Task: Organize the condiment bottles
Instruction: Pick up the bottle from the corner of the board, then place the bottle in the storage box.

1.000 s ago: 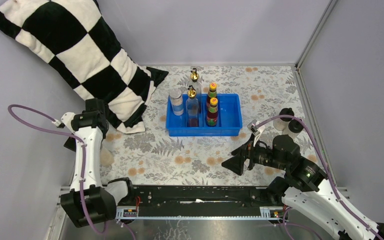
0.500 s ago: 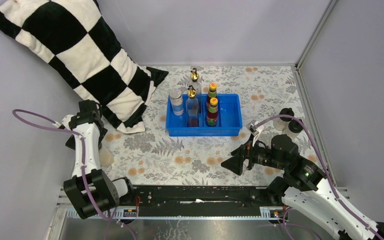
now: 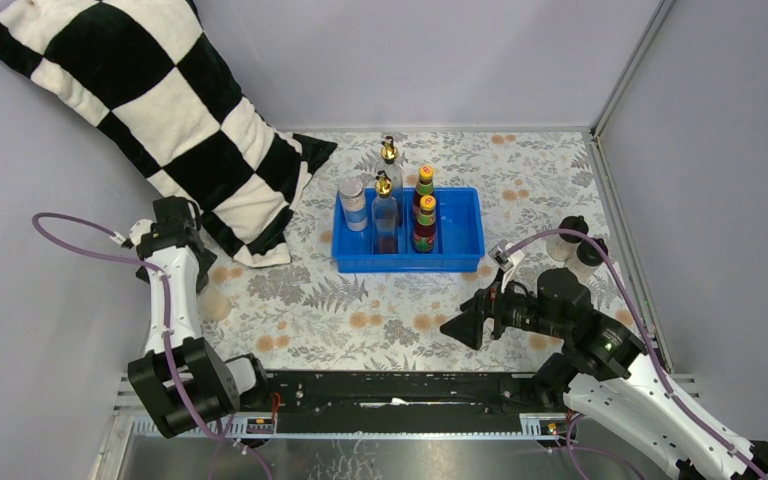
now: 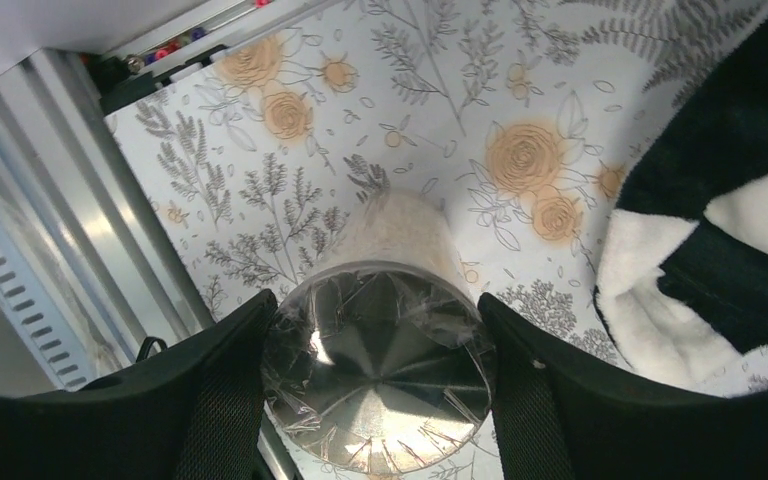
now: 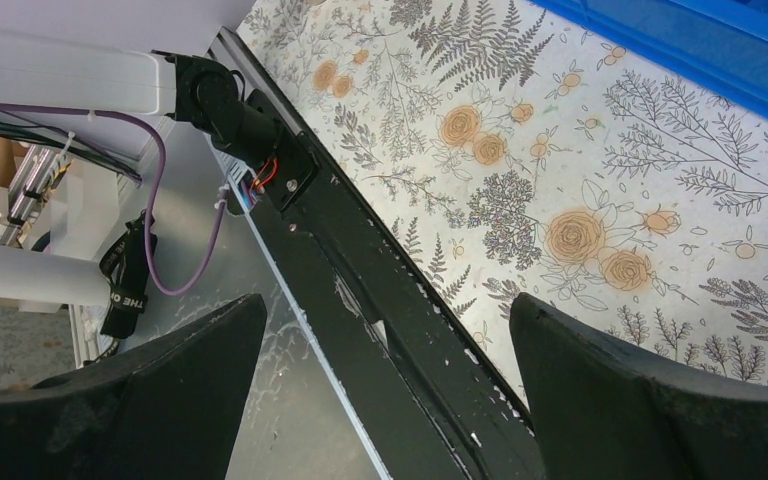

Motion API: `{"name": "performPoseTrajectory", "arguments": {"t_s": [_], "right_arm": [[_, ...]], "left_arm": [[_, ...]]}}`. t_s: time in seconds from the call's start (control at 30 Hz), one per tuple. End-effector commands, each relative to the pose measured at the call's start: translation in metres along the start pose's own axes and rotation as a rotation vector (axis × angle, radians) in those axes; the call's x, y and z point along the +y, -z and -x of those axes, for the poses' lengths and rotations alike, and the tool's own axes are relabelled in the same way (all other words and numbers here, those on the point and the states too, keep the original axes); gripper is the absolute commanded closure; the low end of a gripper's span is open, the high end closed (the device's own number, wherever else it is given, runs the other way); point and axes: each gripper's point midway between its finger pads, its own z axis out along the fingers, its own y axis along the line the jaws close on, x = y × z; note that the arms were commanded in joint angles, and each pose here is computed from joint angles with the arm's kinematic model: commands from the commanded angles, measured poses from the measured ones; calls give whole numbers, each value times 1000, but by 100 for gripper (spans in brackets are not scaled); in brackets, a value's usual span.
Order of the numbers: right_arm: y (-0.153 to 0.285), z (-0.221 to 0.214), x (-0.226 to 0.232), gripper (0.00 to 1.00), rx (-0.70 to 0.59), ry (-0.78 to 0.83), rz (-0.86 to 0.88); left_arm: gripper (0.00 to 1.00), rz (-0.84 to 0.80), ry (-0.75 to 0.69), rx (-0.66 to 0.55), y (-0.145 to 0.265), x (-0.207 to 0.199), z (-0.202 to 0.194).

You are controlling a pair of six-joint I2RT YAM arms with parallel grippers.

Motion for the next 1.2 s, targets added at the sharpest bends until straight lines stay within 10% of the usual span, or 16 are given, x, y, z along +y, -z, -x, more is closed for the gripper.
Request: {"name": "performPoseTrajectory", "arguments": {"t_s": [0.0,0.67,1.17], "right_arm": [[-3,9,6,0,-25,7,26],[-6,22,1,0,-59,-41,-26],[-15,25,-1,0,-62,-102,-36]], "left_arm": [[85,-216,-106,47,2,-39,-10],[100,-607,-693,-70,107,-194,-119],[100,-721,-709,-200,225,-184,-52]]}}
